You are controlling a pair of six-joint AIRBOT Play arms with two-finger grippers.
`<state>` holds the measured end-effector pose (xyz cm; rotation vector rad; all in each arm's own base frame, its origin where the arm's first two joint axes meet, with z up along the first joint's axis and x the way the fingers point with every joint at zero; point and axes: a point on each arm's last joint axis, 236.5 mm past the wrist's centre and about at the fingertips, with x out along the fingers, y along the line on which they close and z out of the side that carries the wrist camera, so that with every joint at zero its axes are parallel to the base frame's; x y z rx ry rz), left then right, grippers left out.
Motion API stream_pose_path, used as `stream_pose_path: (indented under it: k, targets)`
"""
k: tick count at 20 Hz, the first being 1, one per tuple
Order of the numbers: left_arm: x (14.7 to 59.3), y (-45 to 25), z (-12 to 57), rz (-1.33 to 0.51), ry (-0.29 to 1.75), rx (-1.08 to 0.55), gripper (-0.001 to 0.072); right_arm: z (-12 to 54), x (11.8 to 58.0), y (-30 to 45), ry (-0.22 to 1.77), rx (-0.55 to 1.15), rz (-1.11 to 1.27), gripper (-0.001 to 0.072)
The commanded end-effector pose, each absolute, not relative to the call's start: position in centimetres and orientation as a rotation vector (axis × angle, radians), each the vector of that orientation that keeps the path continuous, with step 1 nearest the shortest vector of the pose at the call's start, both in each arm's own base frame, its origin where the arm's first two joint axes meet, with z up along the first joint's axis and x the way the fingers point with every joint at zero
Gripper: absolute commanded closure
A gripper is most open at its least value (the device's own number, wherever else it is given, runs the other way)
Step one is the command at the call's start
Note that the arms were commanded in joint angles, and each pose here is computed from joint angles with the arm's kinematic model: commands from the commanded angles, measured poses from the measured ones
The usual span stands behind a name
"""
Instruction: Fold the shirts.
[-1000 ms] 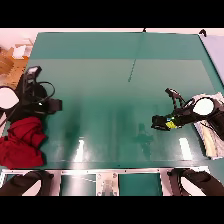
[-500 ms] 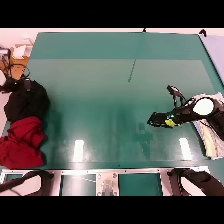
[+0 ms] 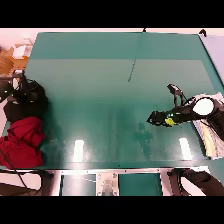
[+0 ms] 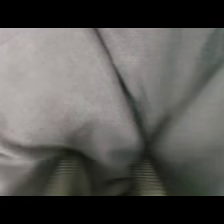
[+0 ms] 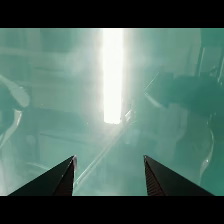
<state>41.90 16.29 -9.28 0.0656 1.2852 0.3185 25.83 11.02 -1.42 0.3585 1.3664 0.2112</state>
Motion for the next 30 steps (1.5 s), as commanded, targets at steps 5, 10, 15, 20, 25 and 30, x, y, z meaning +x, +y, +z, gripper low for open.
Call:
stream_pose_path:
  k: [5, 10, 15, 20, 25, 30]
  targets:
    - [40.6, 16.7, -5.9, 0.328, 1.407, 0.071, 0.0677, -1.4, 25.9, 11.0, 1.364, 0.359, 0.211, 0.022]
    - [49.1, 7.5, 13.8, 0.092, 0.938, -0.086, 0.0677, 0.2, 27.1, 11.1, 1.319, 0.357, 0.22, 0.0221]
    - [45.9, -11.8, 30.9, -0.388, 0.613, -0.12, 0.0677, 3.8, 29.3, 9.5, 1.245, 0.387, 0.193, 0.0221]
    - [39.9, -24.0, 27.1, -0.666, 0.79, -0.055, 0.0676, 6.0, 29.6, 6.7, 1.232, 0.422, 0.139, 0.0221]
    - [38.6, -34.5, 13.6, -0.788, 0.997, -0.024, 0.0676, 5.9, 29.6, 6.1, 1.234, 0.438, 0.119, 0.0221]
    - [37.4, -37.5, 5.0, -0.797, 1.176, -0.016, -0.0012, 5.9, 29.7, 6.0, 1.234, 0.438, 0.117, 0.022]
